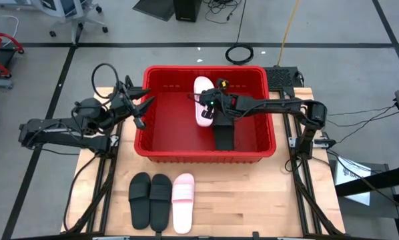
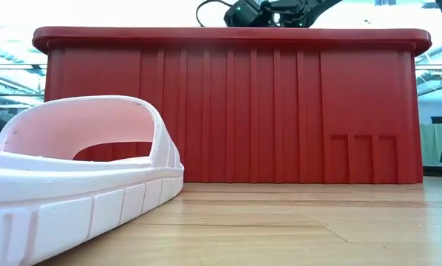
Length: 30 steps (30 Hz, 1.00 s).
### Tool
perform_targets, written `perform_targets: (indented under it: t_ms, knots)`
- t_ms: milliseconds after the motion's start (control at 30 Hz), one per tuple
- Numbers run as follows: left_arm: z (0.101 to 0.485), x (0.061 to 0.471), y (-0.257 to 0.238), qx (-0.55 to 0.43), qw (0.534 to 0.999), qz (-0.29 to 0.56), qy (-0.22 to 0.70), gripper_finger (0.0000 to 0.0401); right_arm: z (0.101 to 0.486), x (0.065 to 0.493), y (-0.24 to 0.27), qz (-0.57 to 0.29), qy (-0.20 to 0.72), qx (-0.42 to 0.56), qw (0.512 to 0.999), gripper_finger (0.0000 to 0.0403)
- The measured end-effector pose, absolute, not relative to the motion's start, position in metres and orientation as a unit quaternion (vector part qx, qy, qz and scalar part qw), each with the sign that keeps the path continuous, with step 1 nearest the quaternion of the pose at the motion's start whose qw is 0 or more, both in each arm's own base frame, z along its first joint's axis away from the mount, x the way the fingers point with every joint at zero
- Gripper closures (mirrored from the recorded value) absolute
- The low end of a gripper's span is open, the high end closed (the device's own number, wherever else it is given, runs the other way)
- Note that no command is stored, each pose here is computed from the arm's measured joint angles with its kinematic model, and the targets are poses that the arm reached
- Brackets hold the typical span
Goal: Pick and place slides into bin
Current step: Put the right pink slide into the red bin
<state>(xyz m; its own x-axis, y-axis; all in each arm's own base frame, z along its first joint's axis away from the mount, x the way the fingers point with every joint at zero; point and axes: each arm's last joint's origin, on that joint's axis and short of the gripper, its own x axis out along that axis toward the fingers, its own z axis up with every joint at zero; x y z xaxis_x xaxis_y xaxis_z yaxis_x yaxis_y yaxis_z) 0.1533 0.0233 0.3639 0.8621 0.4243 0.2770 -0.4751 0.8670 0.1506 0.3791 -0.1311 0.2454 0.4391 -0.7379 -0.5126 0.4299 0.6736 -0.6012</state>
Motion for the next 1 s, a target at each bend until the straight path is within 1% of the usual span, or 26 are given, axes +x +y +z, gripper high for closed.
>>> perform_targets:
  t_ms: [267,500,733,1000]
  knots:
    - [0.364,0.154,0.023,0.115,0.960,0.226,-0.116,0.0254,0.227,0.389,-0.134,-0.338,0.396,-0.177,0.836,0.0403]
    - [0.363,0.154,0.023,0.117,0.961,0.226,-0.113,0.0254,0.208,0.393,-0.130,-0.337,0.414,-0.155,0.831,0.0403]
    - [0.362,0.154,0.023,0.120,0.961,0.226,-0.109,0.0254,0.206,0.394,-0.123,-0.322,0.420,-0.142,0.837,0.0403]
    - [0.363,0.154,0.022,0.122,0.963,0.213,-0.111,0.0254,0.196,0.388,-0.130,-0.332,0.421,-0.134,0.834,0.0403]
